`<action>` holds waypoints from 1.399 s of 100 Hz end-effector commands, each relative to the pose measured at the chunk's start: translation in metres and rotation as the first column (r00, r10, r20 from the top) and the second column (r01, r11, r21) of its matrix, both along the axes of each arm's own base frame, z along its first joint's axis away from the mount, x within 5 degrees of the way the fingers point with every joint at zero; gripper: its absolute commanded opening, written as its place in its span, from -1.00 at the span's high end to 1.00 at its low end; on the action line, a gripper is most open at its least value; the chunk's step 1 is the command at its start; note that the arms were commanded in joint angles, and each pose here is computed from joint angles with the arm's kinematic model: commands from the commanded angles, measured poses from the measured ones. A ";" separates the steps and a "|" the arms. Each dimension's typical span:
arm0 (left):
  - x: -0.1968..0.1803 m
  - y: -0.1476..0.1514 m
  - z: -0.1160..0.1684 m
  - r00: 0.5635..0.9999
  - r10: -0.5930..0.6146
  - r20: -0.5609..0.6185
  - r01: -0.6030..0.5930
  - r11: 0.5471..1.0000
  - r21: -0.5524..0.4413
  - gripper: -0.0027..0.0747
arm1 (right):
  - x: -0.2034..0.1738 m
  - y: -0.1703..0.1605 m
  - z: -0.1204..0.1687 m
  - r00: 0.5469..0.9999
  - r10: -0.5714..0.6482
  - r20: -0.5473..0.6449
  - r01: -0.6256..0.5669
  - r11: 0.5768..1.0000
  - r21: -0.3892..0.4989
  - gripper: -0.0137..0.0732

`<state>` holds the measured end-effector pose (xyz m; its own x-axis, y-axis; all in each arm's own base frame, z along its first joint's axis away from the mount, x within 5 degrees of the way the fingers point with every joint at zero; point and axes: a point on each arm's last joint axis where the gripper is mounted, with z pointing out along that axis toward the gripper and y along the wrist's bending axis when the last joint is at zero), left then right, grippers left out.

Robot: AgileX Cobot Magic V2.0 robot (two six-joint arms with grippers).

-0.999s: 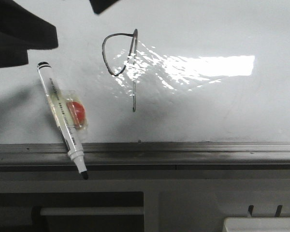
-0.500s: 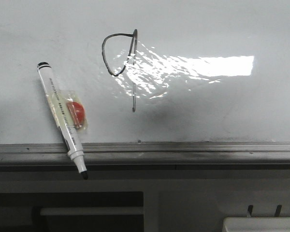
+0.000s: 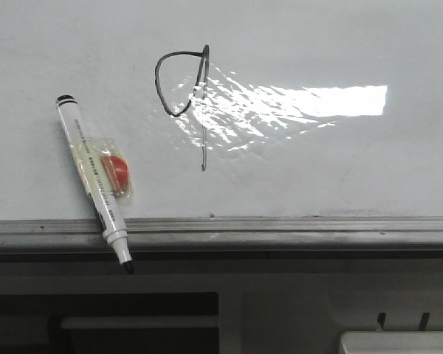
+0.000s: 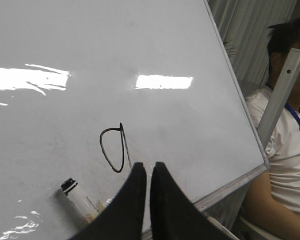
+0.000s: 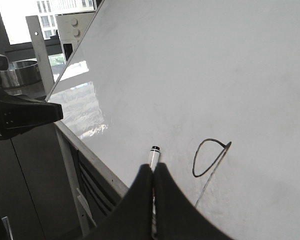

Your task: Write number 9 on whiteboard

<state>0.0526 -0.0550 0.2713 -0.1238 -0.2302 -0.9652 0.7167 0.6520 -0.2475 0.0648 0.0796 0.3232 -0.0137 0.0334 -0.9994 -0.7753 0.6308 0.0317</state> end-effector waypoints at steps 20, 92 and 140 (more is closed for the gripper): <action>-0.015 0.018 -0.017 0.998 0.015 0.062 -0.007 0.992 -0.128 0.98 | -0.013 -0.015 -0.020 0.995 0.003 0.104 -0.008 0.999 0.051 0.85; -0.015 0.019 -0.017 0.997 0.020 0.071 -0.011 0.991 -0.130 0.98 | -0.013 -0.015 -0.026 0.996 0.003 0.084 -0.005 1.000 0.026 0.85; 0.000 0.033 -0.044 0.881 0.409 0.240 -0.443 0.890 0.110 0.98 | -0.013 -0.015 -0.026 0.996 0.003 0.084 -0.005 1.000 0.026 0.85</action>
